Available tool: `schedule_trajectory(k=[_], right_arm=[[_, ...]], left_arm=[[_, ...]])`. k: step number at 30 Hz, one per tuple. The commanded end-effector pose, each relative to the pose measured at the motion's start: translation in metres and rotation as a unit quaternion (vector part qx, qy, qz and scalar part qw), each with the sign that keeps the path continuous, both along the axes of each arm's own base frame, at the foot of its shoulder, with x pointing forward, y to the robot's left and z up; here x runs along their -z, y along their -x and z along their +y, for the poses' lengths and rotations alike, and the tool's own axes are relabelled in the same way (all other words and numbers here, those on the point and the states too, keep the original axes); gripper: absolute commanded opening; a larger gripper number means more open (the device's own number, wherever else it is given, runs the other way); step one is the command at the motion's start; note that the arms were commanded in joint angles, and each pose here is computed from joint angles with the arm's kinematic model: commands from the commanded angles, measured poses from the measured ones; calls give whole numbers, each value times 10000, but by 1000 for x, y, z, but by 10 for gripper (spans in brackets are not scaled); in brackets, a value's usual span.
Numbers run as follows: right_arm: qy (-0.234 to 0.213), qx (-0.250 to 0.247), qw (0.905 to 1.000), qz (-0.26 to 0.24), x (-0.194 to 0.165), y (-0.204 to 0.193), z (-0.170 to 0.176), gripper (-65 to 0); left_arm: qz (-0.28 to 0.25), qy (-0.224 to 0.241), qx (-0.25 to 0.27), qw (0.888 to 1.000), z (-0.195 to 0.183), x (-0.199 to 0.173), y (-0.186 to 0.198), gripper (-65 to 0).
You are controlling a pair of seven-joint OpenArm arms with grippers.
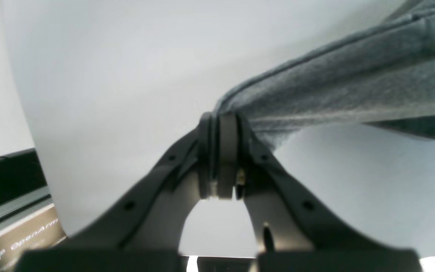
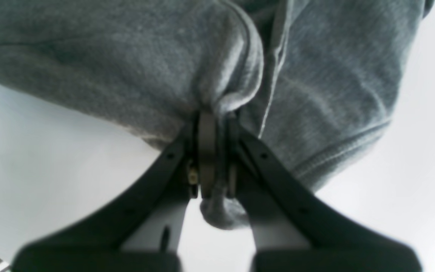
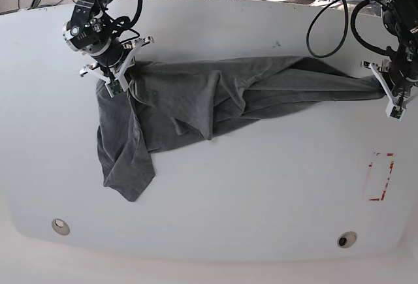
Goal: Fold the T-shirt properly
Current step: 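Lay the stretched shirt down with both grippers, twisting it lengthwise, then lower the right gripper with the collar onto the hanging shirt body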
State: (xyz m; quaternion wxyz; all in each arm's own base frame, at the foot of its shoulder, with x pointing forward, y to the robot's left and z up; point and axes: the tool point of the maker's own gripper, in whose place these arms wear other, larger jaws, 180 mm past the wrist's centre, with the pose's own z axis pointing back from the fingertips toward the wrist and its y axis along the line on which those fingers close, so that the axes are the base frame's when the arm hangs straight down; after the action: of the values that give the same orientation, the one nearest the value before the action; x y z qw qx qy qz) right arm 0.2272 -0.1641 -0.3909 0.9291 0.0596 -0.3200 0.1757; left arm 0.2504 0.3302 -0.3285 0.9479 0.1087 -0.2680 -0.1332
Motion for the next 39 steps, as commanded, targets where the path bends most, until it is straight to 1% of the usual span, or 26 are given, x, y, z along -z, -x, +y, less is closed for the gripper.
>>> schedule_trajectory(k=[1, 7, 14, 21, 28, 36, 37, 39], right_arm=[[0, 12, 9999, -123, -6, -1, -2, -648], [-17, 16, 10000, -3, 0, 8, -1, -648], [-49, 27, 10000, 12, 1, 9, 1, -648], [-83, 22, 10000, 12, 1, 9, 4, -648], [-121, -151, 9998, 27, 2, 8, 16, -648], [-126, -165, 9998, 27, 2, 8, 17, -648], [-126, -165, 9998, 27, 2, 8, 17, -648], [-126, -165, 9998, 27, 2, 8, 17, -648]], left_arm=[[-119, -237, 26, 9996, 12, -13, -3, -650], [157, -287, -45, 9995, 28, -4, 6, -650], [426, -169, -166, 9988, 37, 11, 14, -650], [403, -163, -157, 9989, 36, 10, 14, -650], [410, -143, -175, 9989, 36, 12, 13, -650], [415, -167, -182, 9988, 38, 11, 13, -650], [415, -167, -182, 9988, 38, 11, 13, -649], [426, -208, -188, 9987, 41, 9, 14, -621]])
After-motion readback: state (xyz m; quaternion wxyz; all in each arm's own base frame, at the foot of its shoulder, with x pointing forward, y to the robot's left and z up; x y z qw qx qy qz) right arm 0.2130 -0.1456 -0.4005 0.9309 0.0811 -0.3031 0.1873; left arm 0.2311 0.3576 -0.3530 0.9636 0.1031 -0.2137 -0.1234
